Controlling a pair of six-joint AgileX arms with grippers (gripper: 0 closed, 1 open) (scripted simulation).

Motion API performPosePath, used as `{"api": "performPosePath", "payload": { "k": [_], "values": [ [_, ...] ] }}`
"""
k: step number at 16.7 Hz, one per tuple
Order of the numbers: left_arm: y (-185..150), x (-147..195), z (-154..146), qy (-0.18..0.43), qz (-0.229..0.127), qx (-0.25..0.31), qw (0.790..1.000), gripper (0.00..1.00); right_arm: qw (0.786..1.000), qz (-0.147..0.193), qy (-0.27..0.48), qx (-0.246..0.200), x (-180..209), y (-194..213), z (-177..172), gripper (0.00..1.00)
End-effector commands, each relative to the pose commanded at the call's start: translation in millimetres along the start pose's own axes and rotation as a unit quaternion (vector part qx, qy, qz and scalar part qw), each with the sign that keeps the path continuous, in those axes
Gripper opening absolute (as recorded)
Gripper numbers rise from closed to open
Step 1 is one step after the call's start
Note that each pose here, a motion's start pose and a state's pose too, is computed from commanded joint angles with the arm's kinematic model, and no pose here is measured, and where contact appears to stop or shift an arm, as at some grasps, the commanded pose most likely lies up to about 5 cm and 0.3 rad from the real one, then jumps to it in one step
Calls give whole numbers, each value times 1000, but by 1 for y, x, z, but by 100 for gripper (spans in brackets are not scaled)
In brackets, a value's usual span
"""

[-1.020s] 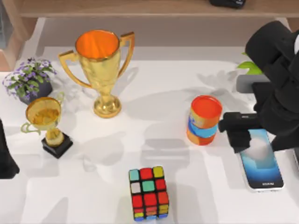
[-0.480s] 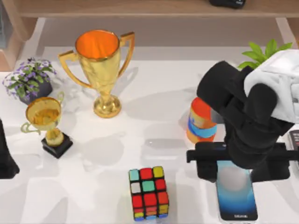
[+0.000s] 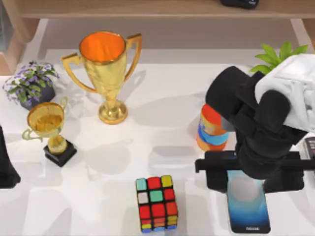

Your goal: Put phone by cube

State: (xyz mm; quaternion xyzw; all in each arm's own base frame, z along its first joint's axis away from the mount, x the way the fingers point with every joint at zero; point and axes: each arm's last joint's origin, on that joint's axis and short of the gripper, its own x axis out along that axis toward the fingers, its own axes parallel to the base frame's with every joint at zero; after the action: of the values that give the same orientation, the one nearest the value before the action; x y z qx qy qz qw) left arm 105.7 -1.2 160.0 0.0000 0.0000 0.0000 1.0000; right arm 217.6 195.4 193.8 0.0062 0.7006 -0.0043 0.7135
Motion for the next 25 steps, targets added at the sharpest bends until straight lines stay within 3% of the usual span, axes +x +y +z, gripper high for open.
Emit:
{"api": "performPosePath", "payload": {
  "k": [19,25],
  "values": [
    [0,0,0,0,0,0,1000,100,1000,23,17,7,31,4,0,0],
    [0,0,0,0,0,0,1000,100,1000,10,-5,-2,47,3,0,0]
  ]
}}
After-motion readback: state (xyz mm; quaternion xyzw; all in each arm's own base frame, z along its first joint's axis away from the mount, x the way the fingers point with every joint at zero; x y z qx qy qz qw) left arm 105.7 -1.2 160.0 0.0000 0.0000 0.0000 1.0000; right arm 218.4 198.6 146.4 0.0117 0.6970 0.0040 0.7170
